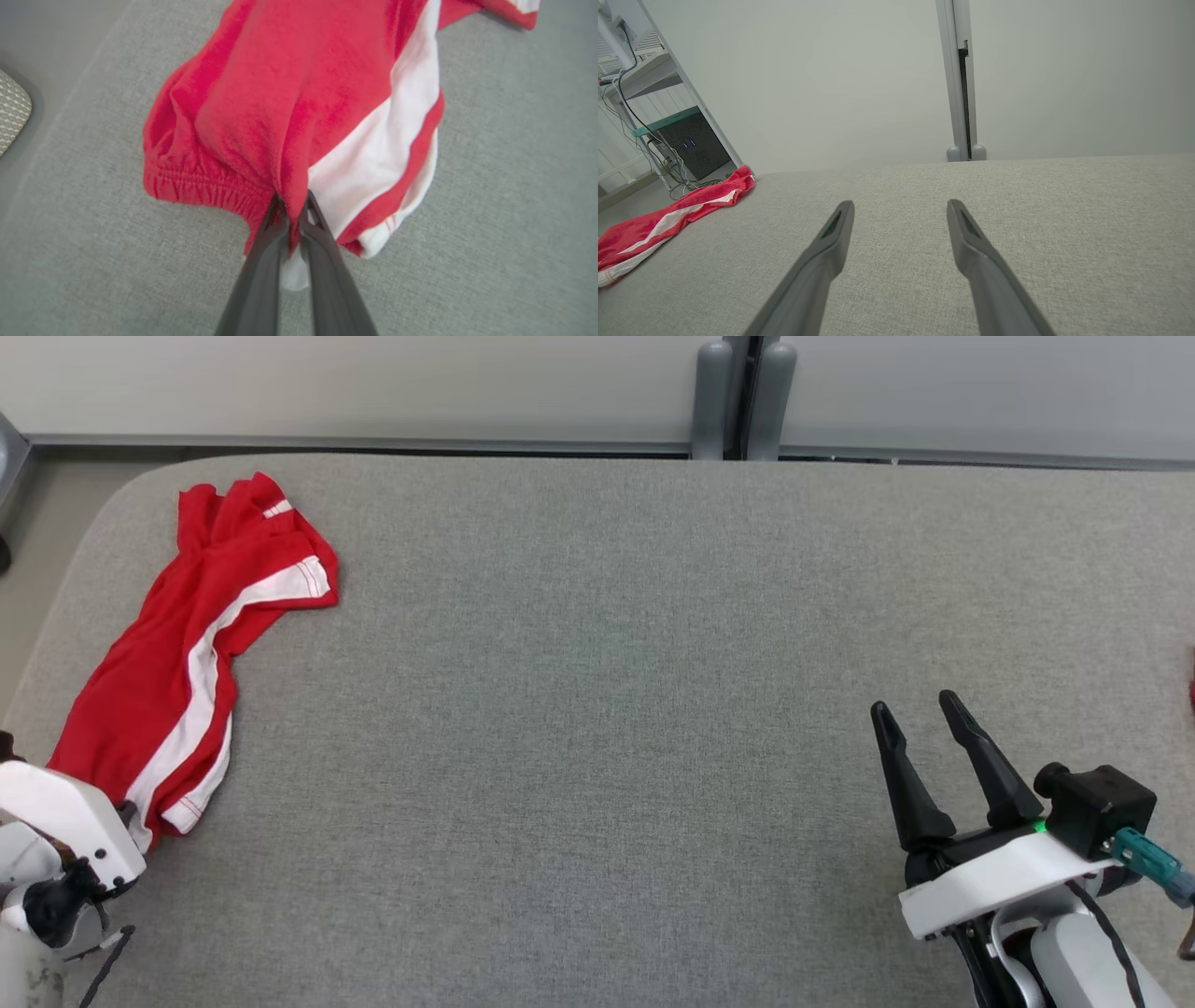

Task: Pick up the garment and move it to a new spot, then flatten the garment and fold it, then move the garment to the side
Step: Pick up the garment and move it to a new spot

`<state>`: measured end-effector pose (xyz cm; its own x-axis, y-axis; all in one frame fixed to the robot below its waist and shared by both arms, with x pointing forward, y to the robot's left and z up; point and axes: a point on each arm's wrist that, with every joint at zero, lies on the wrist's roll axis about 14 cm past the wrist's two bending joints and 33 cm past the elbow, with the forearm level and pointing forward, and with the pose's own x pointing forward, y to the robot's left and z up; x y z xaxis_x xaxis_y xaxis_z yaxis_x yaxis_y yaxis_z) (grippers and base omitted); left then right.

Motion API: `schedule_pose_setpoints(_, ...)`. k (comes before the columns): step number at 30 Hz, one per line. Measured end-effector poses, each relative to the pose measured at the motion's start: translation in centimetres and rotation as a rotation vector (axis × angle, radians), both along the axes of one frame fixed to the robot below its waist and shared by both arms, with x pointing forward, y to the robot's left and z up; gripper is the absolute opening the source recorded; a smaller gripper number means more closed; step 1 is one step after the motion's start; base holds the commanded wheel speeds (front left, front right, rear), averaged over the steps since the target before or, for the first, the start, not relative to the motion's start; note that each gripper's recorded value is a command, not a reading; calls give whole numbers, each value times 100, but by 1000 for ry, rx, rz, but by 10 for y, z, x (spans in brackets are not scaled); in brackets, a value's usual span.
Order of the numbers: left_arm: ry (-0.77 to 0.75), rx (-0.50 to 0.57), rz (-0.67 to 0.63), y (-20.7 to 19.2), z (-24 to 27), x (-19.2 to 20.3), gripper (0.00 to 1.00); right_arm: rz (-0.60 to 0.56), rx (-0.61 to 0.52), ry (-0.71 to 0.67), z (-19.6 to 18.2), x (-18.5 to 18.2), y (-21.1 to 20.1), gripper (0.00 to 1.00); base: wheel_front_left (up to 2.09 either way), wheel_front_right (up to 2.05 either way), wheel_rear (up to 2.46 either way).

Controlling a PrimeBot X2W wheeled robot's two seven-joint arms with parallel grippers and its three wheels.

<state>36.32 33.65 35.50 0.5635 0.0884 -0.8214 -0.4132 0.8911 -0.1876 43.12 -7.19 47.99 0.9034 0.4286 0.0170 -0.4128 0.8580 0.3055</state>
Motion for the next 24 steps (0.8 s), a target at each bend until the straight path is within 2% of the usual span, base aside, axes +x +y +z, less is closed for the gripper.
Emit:
schedule_pose_setpoints(7, -210, 140, -110, 5, 67, 30, 0, -13, 11, -32, 16, -23, -1, 100, 0, 0, 0)
schedule_pose_setpoints(14, -436, 267, -301, -25, 154, 54, 0, -56, 23, -90, 39, -47, -13, 100, 0, 0, 0)
schedule_pose_setpoints(17, -531, 291, -398, -56, 187, 66, 0, -92, 28, -111, 47, -53, -25, 100, 0, 0, 0)
schedule_pose_setpoints(18, -588, 298, -474, -83, 206, 73, 0, -115, 35, -116, 48, -59, -31, 100, 0, 0, 0)
schedule_pose_setpoints(24, -703, 287, -702, -169, 247, 76, 0, -198, 43, -142, 55, -71, -58, 100, 0, 0, 0)
